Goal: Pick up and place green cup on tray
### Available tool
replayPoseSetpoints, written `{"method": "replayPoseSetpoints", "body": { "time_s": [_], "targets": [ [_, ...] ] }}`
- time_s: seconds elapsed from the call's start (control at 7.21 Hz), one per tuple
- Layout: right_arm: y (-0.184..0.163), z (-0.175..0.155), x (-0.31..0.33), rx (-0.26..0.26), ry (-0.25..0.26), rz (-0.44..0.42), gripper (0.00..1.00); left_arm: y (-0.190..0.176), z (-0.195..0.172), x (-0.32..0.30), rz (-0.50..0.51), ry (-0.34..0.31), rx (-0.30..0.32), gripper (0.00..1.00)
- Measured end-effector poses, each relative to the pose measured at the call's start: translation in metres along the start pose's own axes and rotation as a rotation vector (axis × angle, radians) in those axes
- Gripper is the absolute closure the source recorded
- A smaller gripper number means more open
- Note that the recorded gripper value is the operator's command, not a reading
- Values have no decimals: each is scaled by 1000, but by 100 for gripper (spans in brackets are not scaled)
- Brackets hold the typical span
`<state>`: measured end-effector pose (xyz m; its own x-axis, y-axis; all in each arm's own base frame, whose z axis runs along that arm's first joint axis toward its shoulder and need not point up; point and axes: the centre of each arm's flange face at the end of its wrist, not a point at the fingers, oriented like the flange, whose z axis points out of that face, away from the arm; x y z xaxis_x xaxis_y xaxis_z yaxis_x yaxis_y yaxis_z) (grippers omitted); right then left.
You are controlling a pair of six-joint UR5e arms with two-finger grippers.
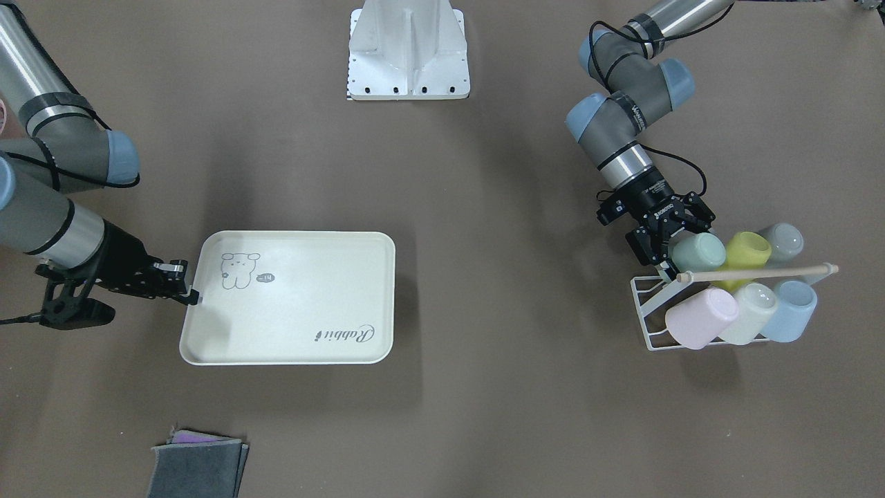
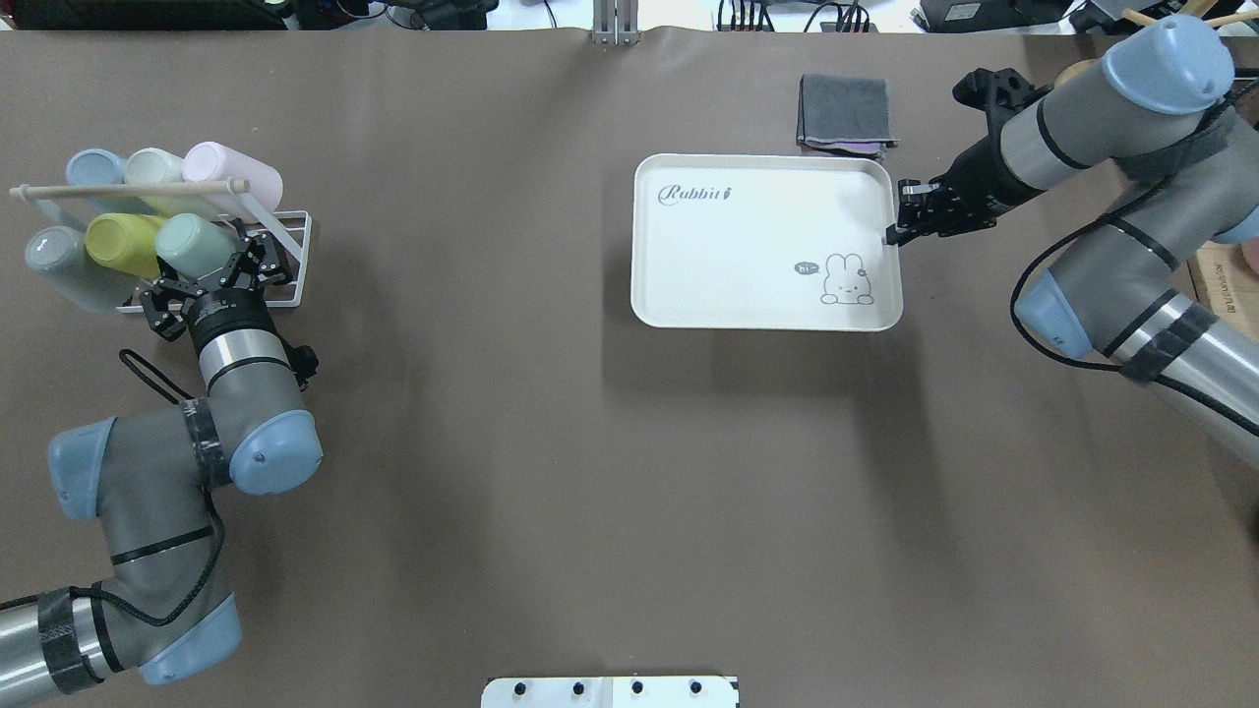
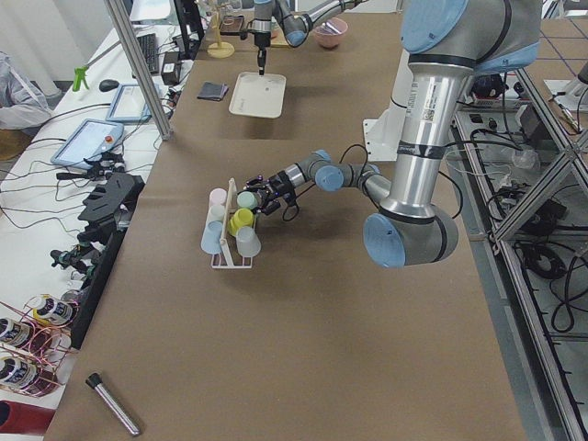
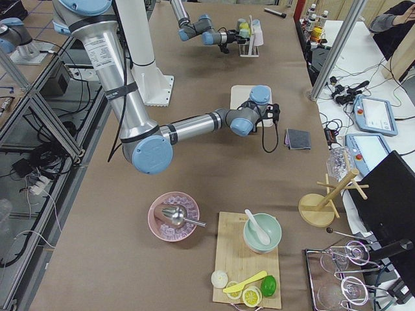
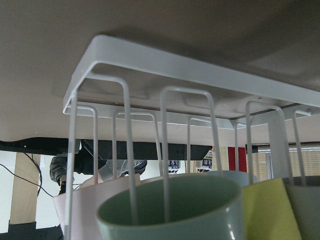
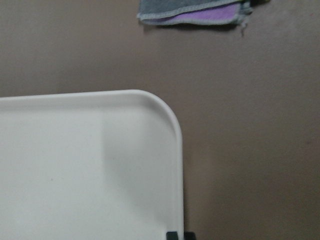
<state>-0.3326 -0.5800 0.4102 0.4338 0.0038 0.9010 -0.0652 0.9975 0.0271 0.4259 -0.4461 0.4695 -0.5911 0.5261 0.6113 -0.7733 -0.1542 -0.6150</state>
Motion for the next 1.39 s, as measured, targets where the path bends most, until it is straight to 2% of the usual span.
{"method": "replayPoseSetpoints", "body": {
  "time_s": [0.14,0.28,0.69,1.39],
  "targets": [
    [12,17,-24,-27,-13,-15,100,1,1,0,-1,1,-1,56],
    [22,33,-44,-45,-20,-23,100,2,0,-1,-2,0,-1,62],
    [44,65,-85,-59,-23,-33,100,7,-2,-3,25,-2,0,66],
    [48,107,-130,-45,-1,-11,100,41,-5,-10,148,-10,1,69]
  ]
}}
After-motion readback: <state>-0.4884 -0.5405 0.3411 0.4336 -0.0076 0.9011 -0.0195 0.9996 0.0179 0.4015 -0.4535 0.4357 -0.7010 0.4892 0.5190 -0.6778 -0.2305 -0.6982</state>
